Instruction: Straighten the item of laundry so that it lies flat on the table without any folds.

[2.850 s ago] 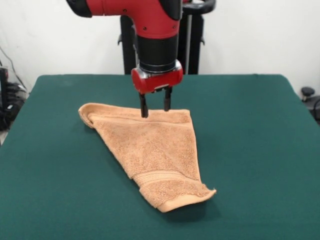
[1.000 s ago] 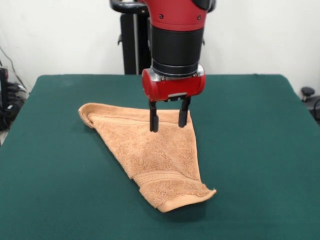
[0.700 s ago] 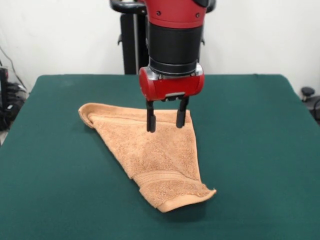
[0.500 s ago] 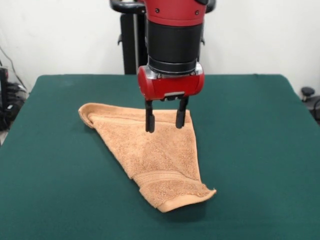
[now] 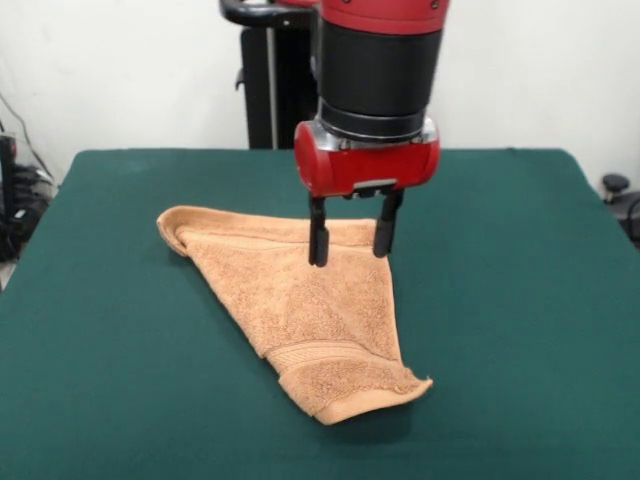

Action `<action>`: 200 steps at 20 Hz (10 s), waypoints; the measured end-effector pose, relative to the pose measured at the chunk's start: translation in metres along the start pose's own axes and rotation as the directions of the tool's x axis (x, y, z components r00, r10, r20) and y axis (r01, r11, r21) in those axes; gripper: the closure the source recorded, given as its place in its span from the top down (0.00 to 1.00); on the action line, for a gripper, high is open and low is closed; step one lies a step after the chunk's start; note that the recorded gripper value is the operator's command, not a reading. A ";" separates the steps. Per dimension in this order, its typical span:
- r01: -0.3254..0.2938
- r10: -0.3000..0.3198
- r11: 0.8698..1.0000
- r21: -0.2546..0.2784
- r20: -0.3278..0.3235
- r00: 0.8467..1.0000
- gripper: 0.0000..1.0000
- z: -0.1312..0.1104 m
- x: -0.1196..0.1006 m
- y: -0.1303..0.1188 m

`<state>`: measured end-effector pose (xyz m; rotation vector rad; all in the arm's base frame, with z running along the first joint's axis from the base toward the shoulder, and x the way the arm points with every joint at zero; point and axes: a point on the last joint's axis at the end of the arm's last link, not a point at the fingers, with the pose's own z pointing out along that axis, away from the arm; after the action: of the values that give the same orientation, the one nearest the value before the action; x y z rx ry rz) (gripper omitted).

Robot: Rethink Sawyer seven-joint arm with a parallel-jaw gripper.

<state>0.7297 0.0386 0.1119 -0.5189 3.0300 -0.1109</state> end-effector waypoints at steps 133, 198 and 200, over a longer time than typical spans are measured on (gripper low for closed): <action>-0.005 0.005 1.000 0.007 0.017 1.000 1.00 0.095 0.064 -0.023; -0.008 0.008 1.000 0.006 0.000 1.000 1.00 0.101 0.076 -0.031; -0.004 0.004 1.000 0.012 0.004 1.000 1.00 0.095 0.073 -0.031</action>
<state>0.6785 -0.0203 0.0163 -0.5114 3.0245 -0.1270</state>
